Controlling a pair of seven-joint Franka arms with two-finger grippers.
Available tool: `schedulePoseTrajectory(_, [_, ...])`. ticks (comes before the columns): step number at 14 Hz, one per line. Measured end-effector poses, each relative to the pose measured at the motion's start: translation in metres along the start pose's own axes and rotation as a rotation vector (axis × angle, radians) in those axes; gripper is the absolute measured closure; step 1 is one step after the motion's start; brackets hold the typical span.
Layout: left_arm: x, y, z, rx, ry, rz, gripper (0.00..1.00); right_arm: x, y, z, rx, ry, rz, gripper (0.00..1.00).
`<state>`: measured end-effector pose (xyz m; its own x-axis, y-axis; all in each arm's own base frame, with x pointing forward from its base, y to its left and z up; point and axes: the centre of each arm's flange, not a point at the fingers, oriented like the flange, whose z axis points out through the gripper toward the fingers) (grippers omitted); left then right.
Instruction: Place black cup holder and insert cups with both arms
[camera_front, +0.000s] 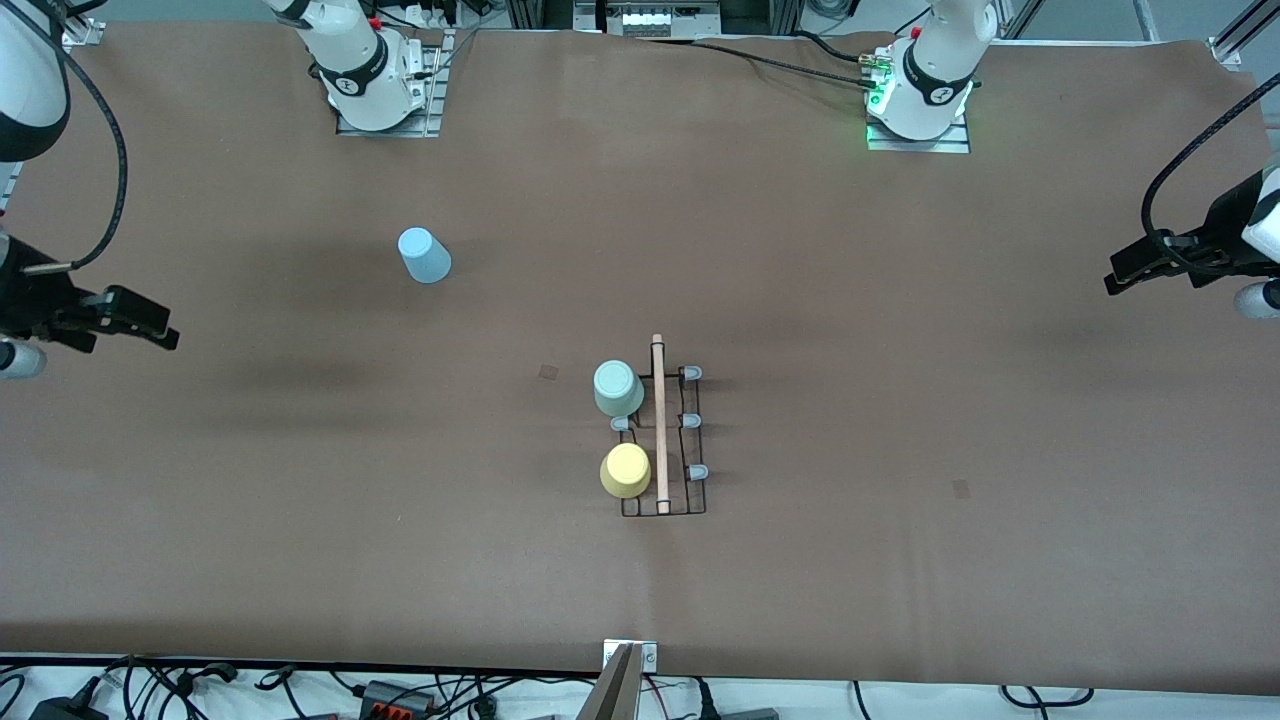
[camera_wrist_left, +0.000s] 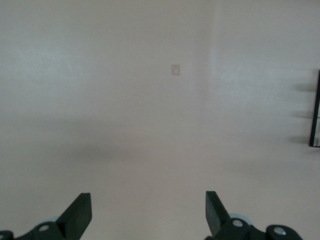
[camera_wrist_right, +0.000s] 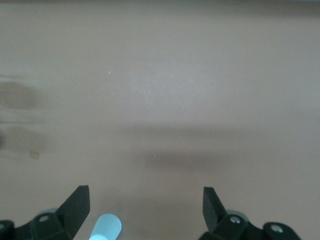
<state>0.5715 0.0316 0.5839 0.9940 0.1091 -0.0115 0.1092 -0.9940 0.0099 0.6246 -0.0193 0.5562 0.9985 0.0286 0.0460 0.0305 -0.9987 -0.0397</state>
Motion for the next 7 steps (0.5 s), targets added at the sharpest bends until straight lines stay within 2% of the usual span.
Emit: schedulePoseTrajectory(7, [0.0,0.002,0.0,0.0,0.0,0.004,0.0,-0.067,0.0,0.003,-0.01,0.007,0.006,0.0])
